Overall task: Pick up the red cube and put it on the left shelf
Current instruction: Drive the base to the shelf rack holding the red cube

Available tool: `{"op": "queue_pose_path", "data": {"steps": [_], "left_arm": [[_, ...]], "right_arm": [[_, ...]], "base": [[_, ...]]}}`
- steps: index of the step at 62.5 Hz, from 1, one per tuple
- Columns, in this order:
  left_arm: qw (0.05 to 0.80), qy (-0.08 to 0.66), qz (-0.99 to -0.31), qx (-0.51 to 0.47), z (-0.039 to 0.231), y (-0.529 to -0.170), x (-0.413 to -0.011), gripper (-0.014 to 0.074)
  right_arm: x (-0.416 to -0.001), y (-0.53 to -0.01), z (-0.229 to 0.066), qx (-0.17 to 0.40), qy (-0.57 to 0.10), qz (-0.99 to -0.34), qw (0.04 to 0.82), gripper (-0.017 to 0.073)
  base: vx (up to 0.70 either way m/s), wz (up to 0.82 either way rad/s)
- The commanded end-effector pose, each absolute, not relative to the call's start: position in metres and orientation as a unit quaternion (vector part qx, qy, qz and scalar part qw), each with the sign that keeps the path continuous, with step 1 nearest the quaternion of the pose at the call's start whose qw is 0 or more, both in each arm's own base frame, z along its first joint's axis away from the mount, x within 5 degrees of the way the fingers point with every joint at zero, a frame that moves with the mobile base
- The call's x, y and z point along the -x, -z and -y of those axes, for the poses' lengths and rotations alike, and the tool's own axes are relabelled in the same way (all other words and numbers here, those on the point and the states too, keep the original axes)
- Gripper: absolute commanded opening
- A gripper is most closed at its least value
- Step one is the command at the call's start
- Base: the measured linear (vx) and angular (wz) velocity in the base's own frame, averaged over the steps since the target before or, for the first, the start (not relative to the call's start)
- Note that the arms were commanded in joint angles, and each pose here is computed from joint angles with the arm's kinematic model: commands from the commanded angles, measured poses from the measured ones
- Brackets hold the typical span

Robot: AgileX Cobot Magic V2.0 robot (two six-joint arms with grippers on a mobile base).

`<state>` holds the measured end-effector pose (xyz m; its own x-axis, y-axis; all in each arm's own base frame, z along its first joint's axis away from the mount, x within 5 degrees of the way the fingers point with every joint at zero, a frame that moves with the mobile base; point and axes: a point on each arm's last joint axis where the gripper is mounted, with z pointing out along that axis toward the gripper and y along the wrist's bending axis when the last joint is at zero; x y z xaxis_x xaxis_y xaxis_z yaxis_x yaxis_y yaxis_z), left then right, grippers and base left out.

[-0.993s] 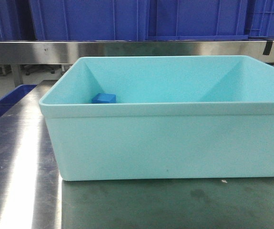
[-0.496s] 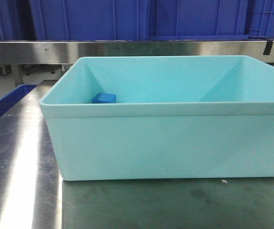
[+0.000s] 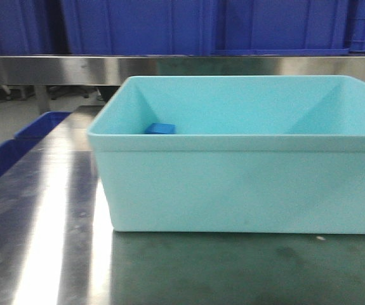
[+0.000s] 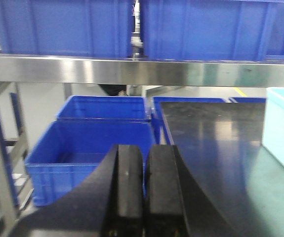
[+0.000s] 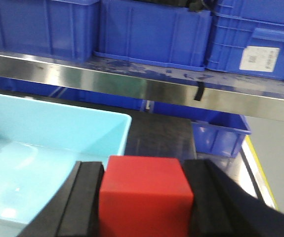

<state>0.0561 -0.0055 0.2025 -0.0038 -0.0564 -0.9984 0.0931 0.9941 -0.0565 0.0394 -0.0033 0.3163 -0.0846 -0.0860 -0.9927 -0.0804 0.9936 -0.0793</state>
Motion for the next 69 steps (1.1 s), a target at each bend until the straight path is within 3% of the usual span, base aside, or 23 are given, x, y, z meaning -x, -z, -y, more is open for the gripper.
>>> {"op": "queue_pose_path", "data": {"steps": [1, 29, 69], "left_arm": [[0.732, 0.057, -0.679, -0.008, 0.005, -0.2031, -0.0559, 0.0101], [0.732, 0.057, -0.679, -0.008, 0.005, -0.2031, -0.0559, 0.0101], [0.732, 0.057, -0.679, -0.008, 0.005, -0.2031, -0.0559, 0.0101]], "right_arm": [[-0.0389, -0.3325, 0.0027, 0.064, 0.009, -0.699, 0.712, 0.016], [-0.0389, -0.3325, 0.0027, 0.064, 0.009, -0.699, 0.712, 0.016], [-0.0389, -0.3325, 0.0027, 0.064, 0.009, -0.699, 0.712, 0.016]], "base": [[-0.13, 0.04], [-0.09, 0.57], [-0.16, 0.88]]}}
